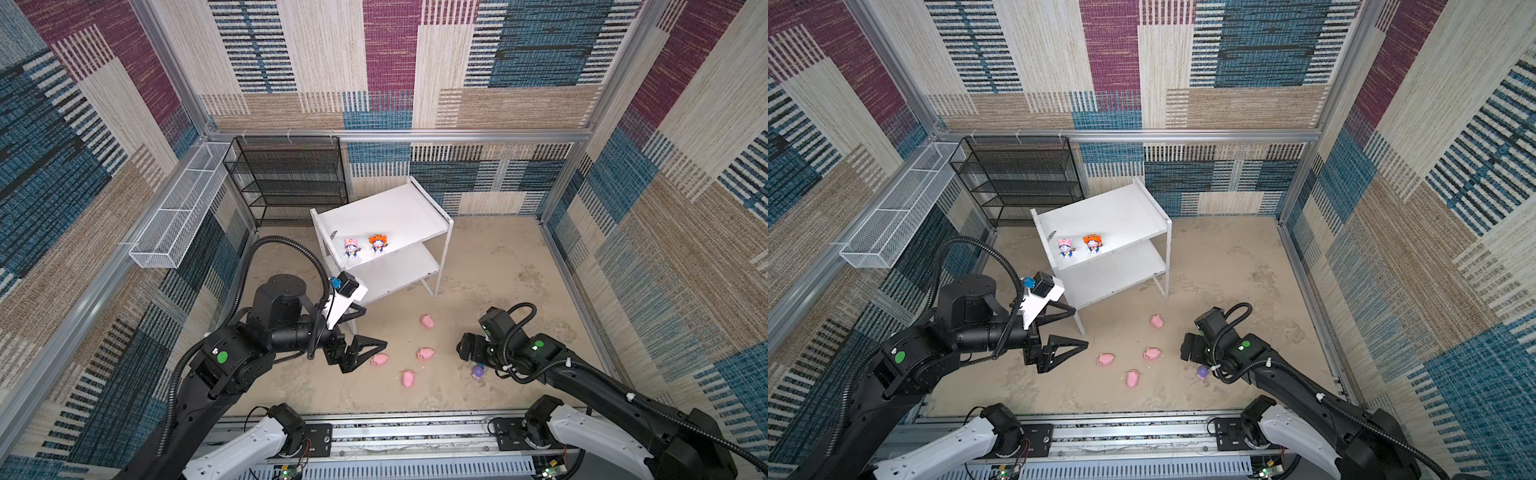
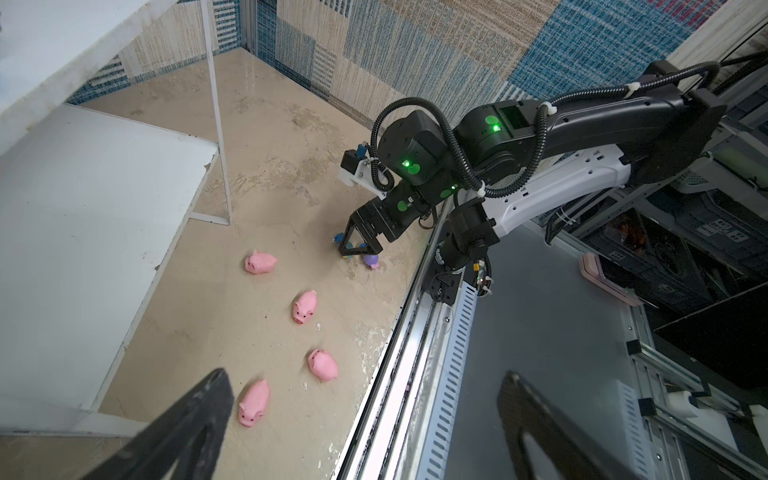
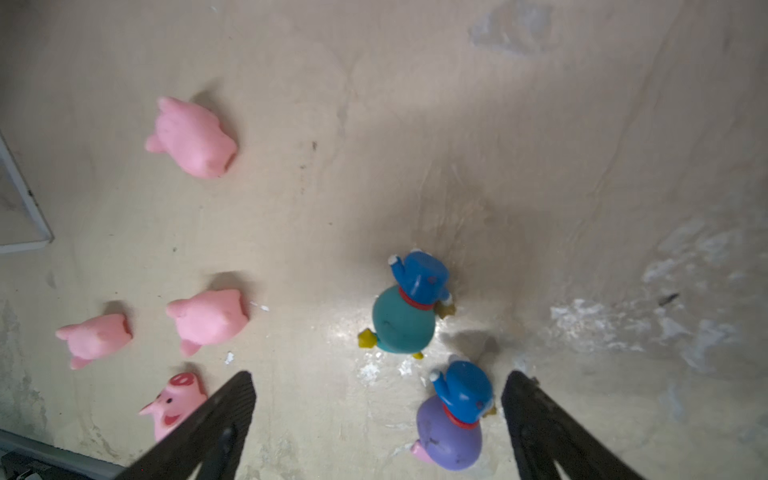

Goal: Place and organize the plastic toys onto the shelf
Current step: 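Move the right gripper back down over the blue-hatted teal and purple figures, then lower the right gripper and close it on the purple blue-hatted figure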

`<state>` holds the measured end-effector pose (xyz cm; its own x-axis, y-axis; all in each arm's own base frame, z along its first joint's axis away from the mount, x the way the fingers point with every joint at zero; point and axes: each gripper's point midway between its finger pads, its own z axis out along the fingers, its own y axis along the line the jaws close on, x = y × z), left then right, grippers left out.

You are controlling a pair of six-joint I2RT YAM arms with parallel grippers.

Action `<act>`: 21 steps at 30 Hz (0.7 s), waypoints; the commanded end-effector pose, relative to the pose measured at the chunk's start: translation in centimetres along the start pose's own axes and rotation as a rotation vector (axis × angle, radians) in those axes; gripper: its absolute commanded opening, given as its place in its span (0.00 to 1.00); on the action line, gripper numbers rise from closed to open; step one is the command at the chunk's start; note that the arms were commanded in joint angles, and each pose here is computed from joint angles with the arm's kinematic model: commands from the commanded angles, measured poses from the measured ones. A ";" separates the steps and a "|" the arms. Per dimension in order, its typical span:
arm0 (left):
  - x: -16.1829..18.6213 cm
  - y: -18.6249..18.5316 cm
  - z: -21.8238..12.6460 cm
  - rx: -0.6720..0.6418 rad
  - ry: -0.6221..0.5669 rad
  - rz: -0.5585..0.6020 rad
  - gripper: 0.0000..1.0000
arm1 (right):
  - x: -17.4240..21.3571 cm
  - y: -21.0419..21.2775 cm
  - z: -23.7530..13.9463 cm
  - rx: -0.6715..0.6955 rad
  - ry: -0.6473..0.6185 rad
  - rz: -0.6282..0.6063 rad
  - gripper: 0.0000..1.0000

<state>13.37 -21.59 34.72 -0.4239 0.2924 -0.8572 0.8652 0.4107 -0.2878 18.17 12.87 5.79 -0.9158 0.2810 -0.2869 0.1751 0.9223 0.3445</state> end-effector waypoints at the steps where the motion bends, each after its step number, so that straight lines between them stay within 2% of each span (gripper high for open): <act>1: -0.6 0.1 0.0 -0.005 -0.038 0.012 0.99 | 0.3 -0.3 0.2 -0.005 0.001 0.081 0.95; 5: -0.3 0.3 0.1 -0.013 -0.037 0.023 1.00 | 1.0 -1.8 0.1 0.031 -0.004 0.119 0.95; 11: 0.1 0.6 0.2 -0.028 -0.039 0.040 0.99 | 2.5 0.1 1.0 -0.089 0.076 0.046 0.92; 16: 0.2 0.9 0.7 -0.025 -0.036 0.035 1.00 | 3.0 4.5 1.0 -0.262 0.151 -0.023 0.85; 21: 0.2 1.0 0.9 -0.027 -0.039 0.034 1.00 | 3.4 8.5 0.1 -0.298 0.178 -0.150 0.86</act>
<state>13.96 -21.64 33.32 -0.4117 0.2873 -0.8648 0.8636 0.4261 -0.2695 15.90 19.20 5.87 -0.9779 0.1354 -0.1593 0.0365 0.8610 0.5073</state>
